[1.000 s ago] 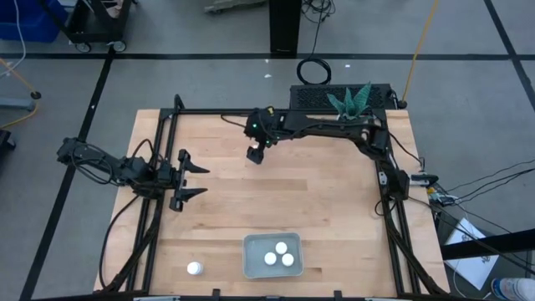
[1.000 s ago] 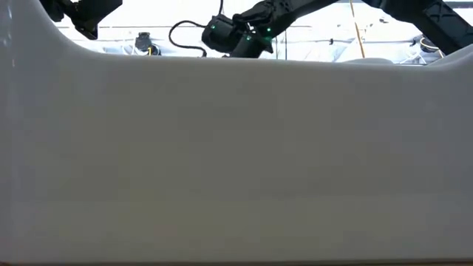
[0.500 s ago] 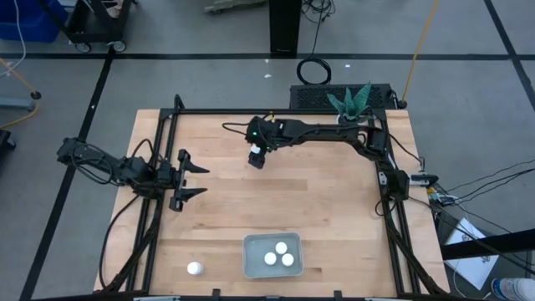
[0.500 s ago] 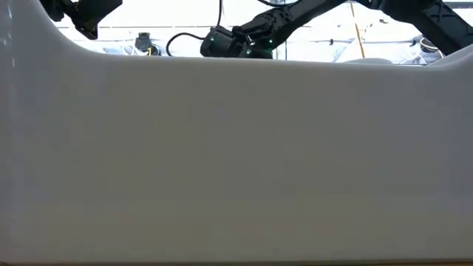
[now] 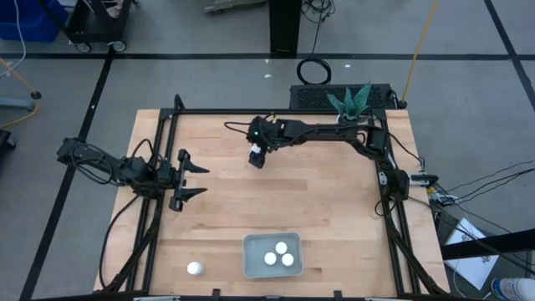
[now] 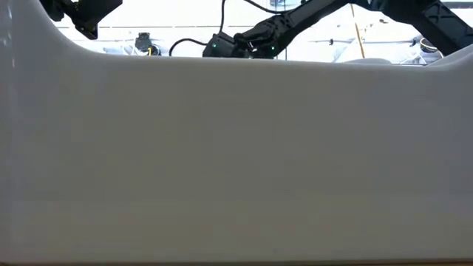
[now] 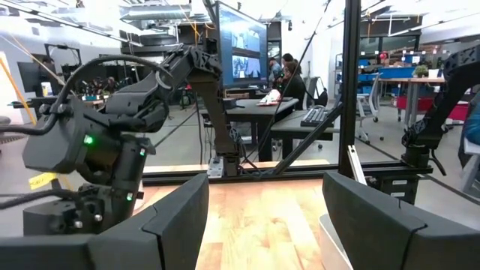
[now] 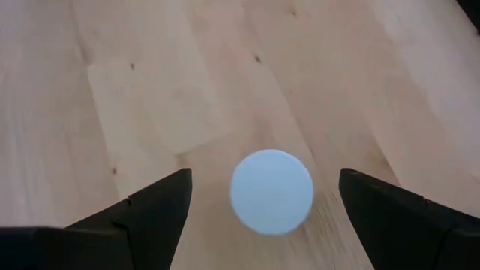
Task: Pick and place pill bottles into a basket
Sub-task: Put the white pill bottle into the gray bin
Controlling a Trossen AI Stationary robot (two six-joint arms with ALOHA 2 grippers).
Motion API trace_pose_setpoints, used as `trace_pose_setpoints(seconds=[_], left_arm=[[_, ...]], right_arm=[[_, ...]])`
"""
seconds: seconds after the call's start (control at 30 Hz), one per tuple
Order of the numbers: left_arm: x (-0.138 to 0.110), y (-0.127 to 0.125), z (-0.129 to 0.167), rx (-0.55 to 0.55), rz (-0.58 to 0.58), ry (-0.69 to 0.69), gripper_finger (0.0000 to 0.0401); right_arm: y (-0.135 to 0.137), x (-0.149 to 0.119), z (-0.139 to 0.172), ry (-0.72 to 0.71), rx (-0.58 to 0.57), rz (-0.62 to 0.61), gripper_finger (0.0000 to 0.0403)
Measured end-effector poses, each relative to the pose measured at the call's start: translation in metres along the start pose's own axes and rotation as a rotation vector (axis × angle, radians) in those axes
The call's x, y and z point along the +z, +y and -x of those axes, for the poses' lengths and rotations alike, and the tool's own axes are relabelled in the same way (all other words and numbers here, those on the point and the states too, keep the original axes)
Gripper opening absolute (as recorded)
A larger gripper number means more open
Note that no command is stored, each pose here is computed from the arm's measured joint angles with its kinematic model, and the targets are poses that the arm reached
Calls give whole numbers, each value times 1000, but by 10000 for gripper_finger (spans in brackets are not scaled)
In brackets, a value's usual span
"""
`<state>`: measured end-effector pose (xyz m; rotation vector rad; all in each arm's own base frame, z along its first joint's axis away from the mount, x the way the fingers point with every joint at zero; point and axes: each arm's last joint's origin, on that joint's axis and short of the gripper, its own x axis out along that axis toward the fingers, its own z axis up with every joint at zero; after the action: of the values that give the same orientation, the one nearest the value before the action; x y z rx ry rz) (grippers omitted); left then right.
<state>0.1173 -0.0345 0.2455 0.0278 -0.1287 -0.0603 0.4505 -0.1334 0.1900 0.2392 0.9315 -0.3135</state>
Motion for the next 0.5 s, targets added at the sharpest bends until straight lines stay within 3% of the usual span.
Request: trace_pose_setpoints(seconds=[0.5], left_arm=[[0, 0, 0, 1, -1, 0, 269]], right_arm=[[-2, 0, -5, -3, 22, -13, 313]])
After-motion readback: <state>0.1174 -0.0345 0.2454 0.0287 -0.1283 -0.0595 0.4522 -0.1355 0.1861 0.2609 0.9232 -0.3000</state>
